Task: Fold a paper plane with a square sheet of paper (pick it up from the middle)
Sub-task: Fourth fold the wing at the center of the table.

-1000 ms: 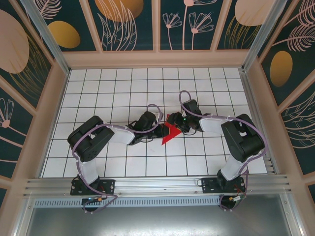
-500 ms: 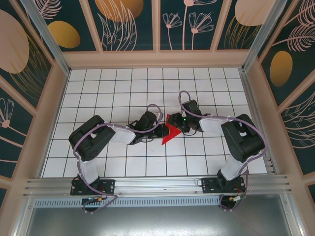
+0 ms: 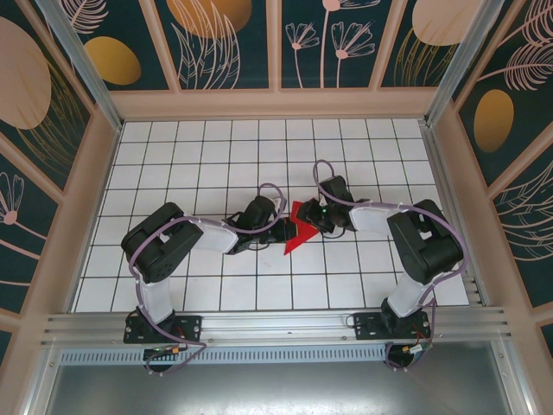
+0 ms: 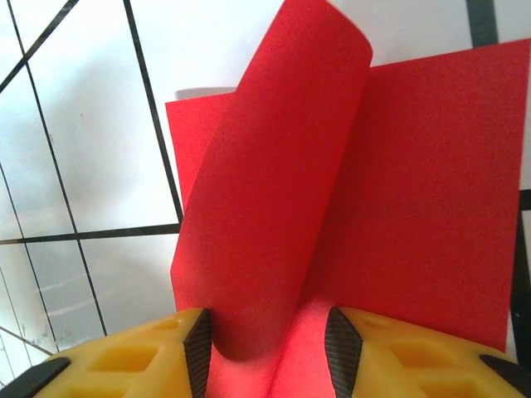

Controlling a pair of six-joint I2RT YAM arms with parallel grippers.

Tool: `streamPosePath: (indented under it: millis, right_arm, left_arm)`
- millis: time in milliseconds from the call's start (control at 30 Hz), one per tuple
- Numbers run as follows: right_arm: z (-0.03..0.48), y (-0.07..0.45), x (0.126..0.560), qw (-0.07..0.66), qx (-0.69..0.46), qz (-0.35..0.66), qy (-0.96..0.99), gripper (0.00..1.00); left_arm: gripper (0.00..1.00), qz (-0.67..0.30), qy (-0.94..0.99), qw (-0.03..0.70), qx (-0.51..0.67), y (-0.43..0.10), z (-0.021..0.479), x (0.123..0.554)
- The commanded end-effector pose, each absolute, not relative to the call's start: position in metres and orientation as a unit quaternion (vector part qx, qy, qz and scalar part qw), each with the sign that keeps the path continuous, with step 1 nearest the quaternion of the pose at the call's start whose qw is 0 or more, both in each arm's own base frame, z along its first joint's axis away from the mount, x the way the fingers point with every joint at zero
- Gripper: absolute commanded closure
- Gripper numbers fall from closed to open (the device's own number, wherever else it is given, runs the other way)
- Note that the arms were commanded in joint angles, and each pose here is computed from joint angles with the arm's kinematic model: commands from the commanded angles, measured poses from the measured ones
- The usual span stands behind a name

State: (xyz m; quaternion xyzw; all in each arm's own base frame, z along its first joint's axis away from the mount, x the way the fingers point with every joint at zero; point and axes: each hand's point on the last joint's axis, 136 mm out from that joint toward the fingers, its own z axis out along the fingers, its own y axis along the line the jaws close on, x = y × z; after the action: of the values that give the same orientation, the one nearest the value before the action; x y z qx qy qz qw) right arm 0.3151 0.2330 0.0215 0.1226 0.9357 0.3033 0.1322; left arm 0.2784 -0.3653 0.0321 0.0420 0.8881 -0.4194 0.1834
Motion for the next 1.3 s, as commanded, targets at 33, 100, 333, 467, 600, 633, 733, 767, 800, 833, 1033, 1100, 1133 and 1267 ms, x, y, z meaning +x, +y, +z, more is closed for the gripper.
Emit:
streamPosePath:
  millis: [33, 100, 333, 467, 600, 633, 733, 767, 800, 833, 1033, 1100, 1133, 1267]
  right_arm:
    - [-0.041, 0.199, 0.278, 0.055, 0.143, 0.197, 0.968, 0.55]
    - [-0.044, 0.199, 0.277, 0.05, 0.142, 0.192, 0.97, 0.56]
    - [-0.052, 0.197, 0.275, 0.038, 0.14, 0.176, 0.974, 0.56]
    - [-0.057, 0.197, 0.272, 0.031, 0.133, 0.164, 0.977, 0.56]
    - [-0.063, 0.196, 0.27, 0.026, 0.131, 0.151, 0.98, 0.55]
    - [-0.064, 0.196, 0.269, 0.025, 0.13, 0.148, 0.98, 0.55]
    - [-0.067, 0.196, 0.268, 0.023, 0.128, 0.139, 0.982, 0.54]
    - [-0.067, 0.196, 0.268, 0.023, 0.126, 0.136, 0.982, 0.53]
    - [-0.068, 0.196, 0.268, 0.022, 0.125, 0.133, 0.983, 0.52]
    - [-0.069, 0.195, 0.267, 0.021, 0.124, 0.128, 0.984, 0.52]
    - [-0.074, 0.193, 0.267, 0.017, 0.122, 0.117, 0.985, 0.48]
    - [-0.075, 0.192, 0.267, 0.015, 0.122, 0.113, 0.986, 0.47]
    - [-0.075, 0.194, 0.265, 0.015, 0.118, 0.112, 0.987, 0.47]
    - [-0.077, 0.196, 0.262, 0.011, 0.115, 0.109, 0.987, 0.47]
  left_arm:
    - [0.91, -0.405, 0.896, 0.179, 0.04, -0.365, 0.023, 0.28]
    - [0.91, -0.405, 0.896, 0.179, 0.039, -0.365, 0.023, 0.281]
    - [0.91, -0.404, 0.897, 0.175, 0.037, -0.365, 0.02, 0.28]
    - [0.91, -0.401, 0.899, 0.174, 0.036, -0.364, 0.018, 0.28]
    - [0.91, -0.392, 0.902, 0.177, 0.032, -0.361, 0.016, 0.281]
    - [0.91, -0.392, 0.902, 0.178, 0.031, -0.36, 0.016, 0.281]
    - [0.91, -0.39, 0.903, 0.177, 0.03, -0.36, 0.016, 0.281]
    - [0.91, -0.389, 0.904, 0.177, 0.03, -0.36, 0.015, 0.281]
    - [0.91, -0.386, 0.904, 0.179, 0.028, -0.359, 0.015, 0.282]
    - [0.91, -0.385, 0.905, 0.18, 0.029, -0.358, 0.016, 0.282]
    - [0.91, -0.382, 0.906, 0.18, 0.028, -0.357, 0.015, 0.282]
    - [0.91, -0.38, 0.907, 0.181, 0.028, -0.356, 0.014, 0.282]
    - [0.91, -0.38, 0.907, 0.181, 0.028, -0.356, 0.015, 0.282]
    - [0.91, -0.378, 0.907, 0.183, 0.026, -0.355, 0.016, 0.283]
